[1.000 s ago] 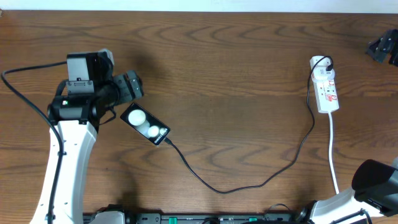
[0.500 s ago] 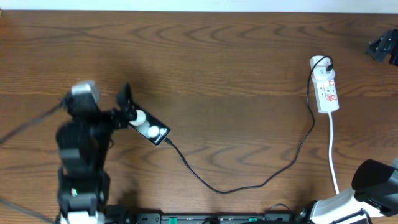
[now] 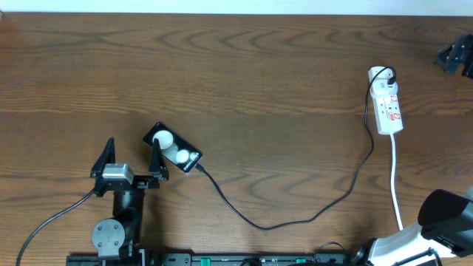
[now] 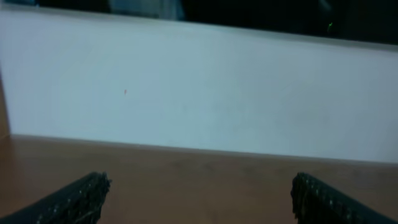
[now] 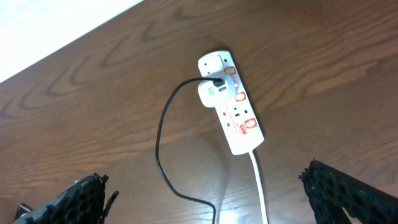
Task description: Plug charger to phone and switch on socket
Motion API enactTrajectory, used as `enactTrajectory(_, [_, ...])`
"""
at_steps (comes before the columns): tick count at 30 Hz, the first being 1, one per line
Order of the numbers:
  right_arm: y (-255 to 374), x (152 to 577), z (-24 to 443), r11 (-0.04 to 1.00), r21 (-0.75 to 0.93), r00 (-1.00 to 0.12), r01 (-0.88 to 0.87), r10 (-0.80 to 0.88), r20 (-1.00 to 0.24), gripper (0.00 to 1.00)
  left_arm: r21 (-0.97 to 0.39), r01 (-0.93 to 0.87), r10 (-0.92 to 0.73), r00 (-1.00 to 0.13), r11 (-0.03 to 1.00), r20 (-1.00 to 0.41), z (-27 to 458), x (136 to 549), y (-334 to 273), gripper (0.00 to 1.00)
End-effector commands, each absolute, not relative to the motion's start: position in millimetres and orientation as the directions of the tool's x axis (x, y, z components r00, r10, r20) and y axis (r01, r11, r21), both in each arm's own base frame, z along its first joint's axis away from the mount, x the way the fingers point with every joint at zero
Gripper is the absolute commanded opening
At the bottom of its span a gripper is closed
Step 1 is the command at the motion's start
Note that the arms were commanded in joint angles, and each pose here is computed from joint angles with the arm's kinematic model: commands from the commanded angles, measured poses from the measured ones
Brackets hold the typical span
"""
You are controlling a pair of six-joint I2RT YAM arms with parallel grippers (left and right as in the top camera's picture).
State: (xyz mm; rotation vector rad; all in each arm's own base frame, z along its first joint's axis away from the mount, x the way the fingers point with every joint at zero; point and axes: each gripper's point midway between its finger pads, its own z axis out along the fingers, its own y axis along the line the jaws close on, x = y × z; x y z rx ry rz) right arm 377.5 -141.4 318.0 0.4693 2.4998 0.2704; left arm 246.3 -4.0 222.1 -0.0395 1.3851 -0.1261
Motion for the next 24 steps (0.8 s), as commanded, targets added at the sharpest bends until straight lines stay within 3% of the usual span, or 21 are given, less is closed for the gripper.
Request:
enactTrajectory(1, [-140,379,319,0.915,0.299,-0.769,0.272,0.393,-0.503,0.99,-0.075,0.026,-0.079,0.176,0.997,-0.981,218,243,4,0.95])
enactTrajectory(12, [-140,379,319,0.915,0.3,-0.769,0.272,0.393,-0.503,0.99,-0.104,-0.022,-0.106,-0.146,0.994,-0.984,138,244,8,0.95])
enactTrajectory(24, [-140,379,319,0.914,0.3,-0.77,0.272,0.394,-0.503,0.99,-0.072,-0.02,-0.074,-0.14,0.997,-0.987,140,244,9,0.95])
